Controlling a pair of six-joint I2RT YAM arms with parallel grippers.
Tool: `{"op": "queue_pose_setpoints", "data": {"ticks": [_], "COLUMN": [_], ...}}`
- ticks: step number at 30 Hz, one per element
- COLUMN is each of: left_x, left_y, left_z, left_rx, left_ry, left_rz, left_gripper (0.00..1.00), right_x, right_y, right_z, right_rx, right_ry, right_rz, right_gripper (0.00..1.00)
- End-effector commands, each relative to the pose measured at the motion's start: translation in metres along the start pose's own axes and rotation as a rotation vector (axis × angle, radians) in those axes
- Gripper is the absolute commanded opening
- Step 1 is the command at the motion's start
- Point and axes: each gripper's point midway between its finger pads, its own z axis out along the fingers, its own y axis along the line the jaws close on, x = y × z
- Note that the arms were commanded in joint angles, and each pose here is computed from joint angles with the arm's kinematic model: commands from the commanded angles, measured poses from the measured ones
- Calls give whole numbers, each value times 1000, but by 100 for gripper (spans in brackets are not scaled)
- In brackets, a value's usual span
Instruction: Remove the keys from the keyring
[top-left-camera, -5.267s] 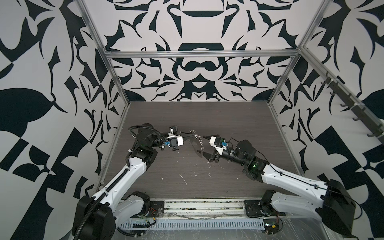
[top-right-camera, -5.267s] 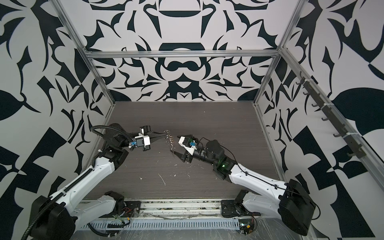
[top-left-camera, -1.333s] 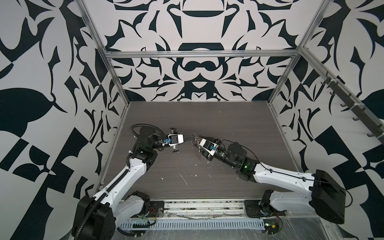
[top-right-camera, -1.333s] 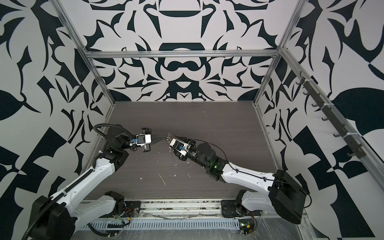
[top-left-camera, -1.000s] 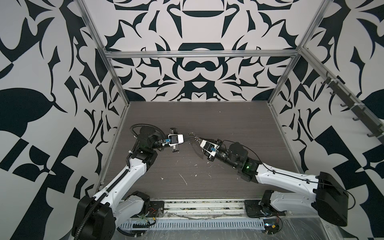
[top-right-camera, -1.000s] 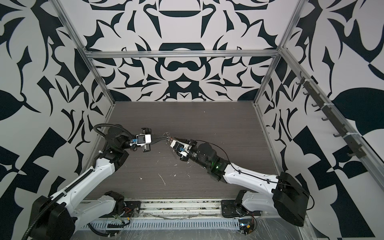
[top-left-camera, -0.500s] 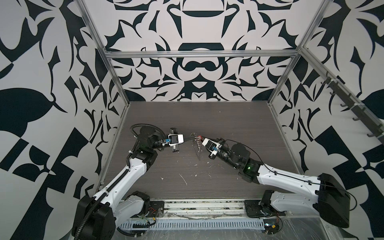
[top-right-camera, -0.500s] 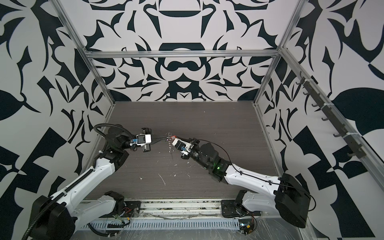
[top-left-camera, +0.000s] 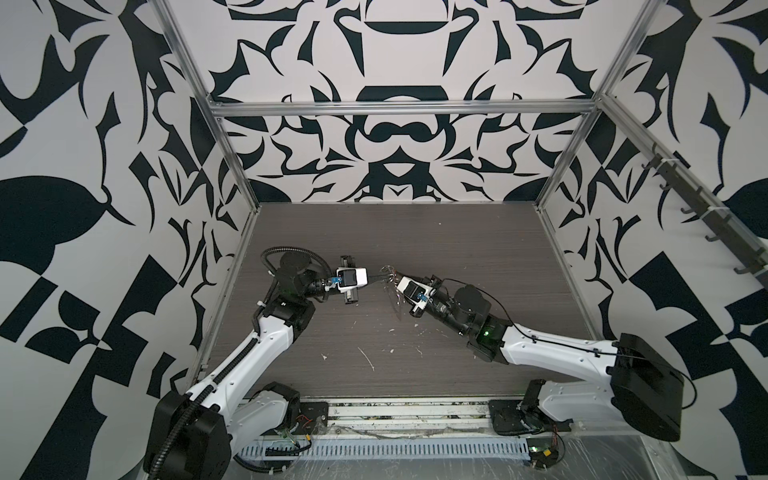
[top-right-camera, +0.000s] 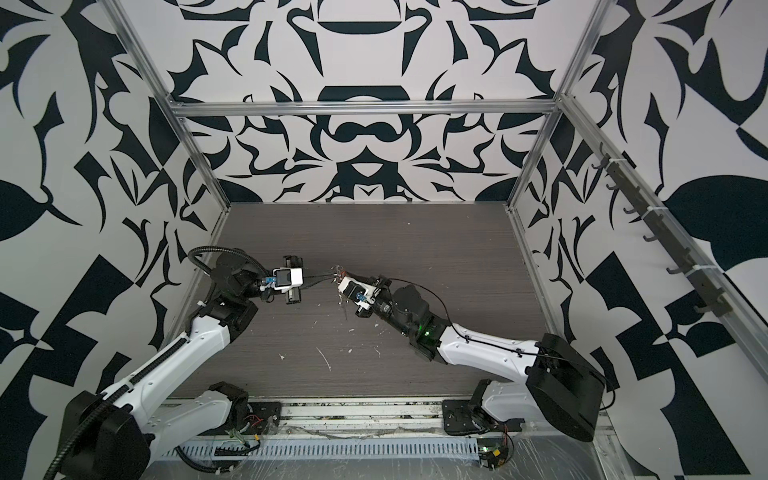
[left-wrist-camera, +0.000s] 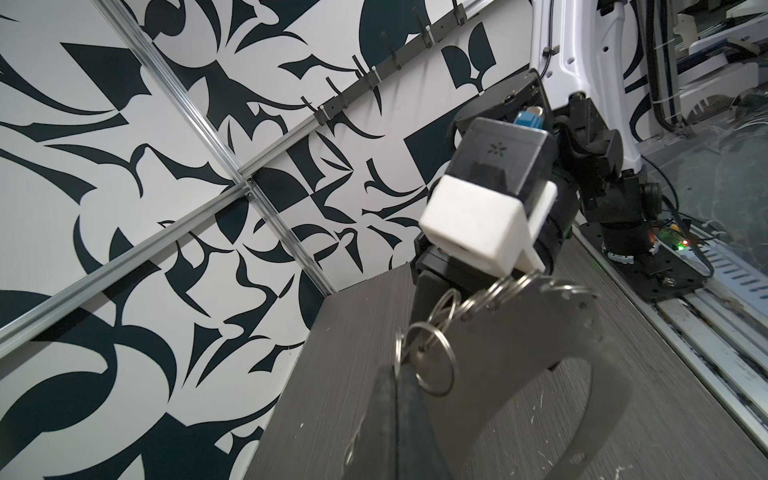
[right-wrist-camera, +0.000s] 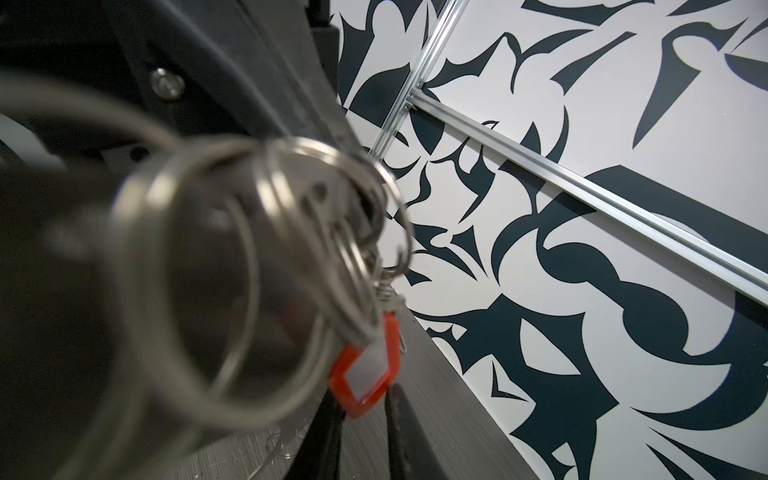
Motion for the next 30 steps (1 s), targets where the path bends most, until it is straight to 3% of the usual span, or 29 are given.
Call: {"op": "queue_pose_setpoints", "data": {"ticks": [1, 4, 7, 12, 18, 21, 25, 30], "left_x": [-17, -16, -16, -17, -20, -21, -18, -11], "left_y": [7, 7, 8, 10, 12, 12, 13, 17], "left_z": [-2, -2, -2, -1, -1, 0, -1, -2], "left_rx": [-13, -17, -20, -15, -14, -13, -20, -44], "left_ry": [-19, -14, -11, -13, -16, -16, 0, 64], "left_rz": [38, 34, 32, 27, 20, 19, 0, -8], "left_gripper": [0, 0, 0, 0, 0, 0, 0, 0], "right_x": [-47, -49, -49, -51, -55, -57, -58, -50], "right_y": [-26, -29, -32, -32, -31, -29, -31, -37], "right_z": [-1, -5, -9, -12, -9, -8, -11, -24], "right_rx": [69, 82, 97, 96, 87, 76, 79, 91], "right_ry": [-141, -143, -137, -151, -168, -173, -158, -71], "right_rz": [-5, -9, -9, -4, -20, -31, -61, -145], "right_gripper": [19, 9, 7, 23, 26, 20, 0, 0]}}
